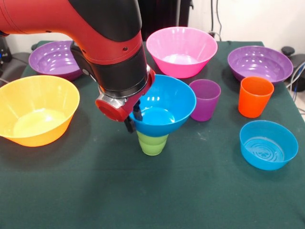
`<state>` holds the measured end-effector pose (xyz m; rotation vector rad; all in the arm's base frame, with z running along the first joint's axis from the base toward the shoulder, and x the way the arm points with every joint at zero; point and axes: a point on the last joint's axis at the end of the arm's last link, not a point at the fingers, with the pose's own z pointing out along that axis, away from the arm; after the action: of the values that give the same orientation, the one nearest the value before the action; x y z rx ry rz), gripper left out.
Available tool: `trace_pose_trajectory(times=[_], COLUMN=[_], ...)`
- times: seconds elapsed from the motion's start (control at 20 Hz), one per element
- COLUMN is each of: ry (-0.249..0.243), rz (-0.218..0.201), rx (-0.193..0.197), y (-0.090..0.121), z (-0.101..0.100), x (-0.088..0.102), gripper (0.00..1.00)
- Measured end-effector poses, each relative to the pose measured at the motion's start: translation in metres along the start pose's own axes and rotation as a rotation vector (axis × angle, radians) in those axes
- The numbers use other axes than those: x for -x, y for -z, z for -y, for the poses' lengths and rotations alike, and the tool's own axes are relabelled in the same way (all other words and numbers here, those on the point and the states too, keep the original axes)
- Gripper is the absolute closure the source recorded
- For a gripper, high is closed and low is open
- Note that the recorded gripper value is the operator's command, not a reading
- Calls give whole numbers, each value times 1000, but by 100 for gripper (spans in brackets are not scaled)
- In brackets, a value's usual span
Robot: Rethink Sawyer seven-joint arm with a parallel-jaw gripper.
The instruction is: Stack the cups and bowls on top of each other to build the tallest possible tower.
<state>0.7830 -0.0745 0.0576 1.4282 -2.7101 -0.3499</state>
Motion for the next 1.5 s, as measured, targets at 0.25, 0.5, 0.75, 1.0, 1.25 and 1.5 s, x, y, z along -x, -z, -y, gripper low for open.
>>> trace_pose_trajectory(times=[0.25,0.5,0.75,1.0,1.25,1.5], ry=[1,2,4,7,9,10], rz=[-2,-4,-6,-8,-10,-13], rx=[0,0,-1,-2,-3,-4], y=[-1,-2,-2,-3,-3,-4], z=[0,0,-1,-1,-2,-2], x=[0,0,1,2,3,2], gripper=[0,0,0,0,0,0])
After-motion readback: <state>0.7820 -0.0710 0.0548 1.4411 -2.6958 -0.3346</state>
